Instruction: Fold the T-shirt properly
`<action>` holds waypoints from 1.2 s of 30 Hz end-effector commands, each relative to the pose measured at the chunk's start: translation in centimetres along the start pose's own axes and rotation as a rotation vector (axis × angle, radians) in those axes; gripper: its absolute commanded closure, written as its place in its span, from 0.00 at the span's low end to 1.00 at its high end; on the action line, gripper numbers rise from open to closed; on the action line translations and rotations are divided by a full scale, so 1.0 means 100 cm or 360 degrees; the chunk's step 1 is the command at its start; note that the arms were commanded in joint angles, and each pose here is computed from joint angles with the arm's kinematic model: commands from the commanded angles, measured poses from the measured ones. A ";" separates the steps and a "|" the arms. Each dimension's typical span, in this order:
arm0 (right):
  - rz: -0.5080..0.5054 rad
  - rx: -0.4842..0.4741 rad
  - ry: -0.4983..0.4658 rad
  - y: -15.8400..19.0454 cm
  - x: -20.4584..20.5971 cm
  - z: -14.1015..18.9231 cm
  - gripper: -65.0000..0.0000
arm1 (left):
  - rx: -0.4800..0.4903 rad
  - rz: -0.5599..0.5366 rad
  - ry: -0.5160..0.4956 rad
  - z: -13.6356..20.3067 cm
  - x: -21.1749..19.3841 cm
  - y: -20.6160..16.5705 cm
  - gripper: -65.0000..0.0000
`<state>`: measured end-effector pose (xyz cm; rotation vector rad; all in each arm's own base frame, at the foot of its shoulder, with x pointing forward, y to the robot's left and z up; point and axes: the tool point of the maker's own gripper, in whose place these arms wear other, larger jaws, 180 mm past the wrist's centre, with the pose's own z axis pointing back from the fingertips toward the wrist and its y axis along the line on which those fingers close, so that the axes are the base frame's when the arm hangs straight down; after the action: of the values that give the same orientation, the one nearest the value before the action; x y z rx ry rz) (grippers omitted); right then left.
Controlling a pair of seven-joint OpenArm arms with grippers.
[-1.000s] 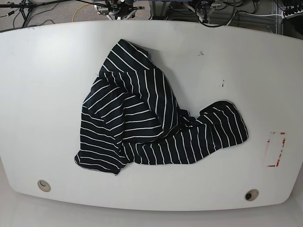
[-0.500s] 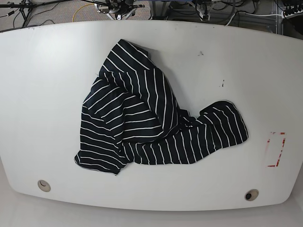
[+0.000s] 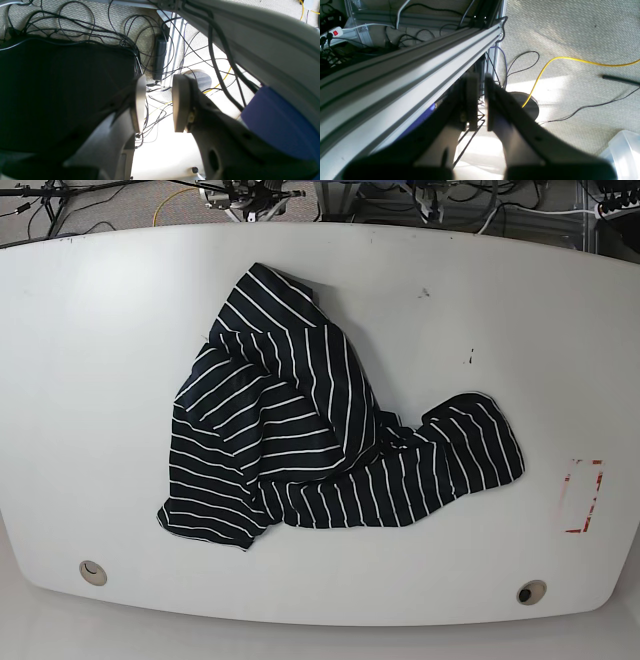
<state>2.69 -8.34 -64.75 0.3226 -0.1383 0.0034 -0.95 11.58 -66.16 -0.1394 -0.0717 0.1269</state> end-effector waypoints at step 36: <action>0.0024 0.0011 -0.0033 0.004 0.001 0.001 0.94 | 0.0011 -0.0039 -0.0123 0.012 -0.009 0.007 0.76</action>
<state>2.69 -8.03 -64.57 0.3260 -0.1519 0.0191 -1.52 12.19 -65.18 -0.1256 -0.1526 0.1105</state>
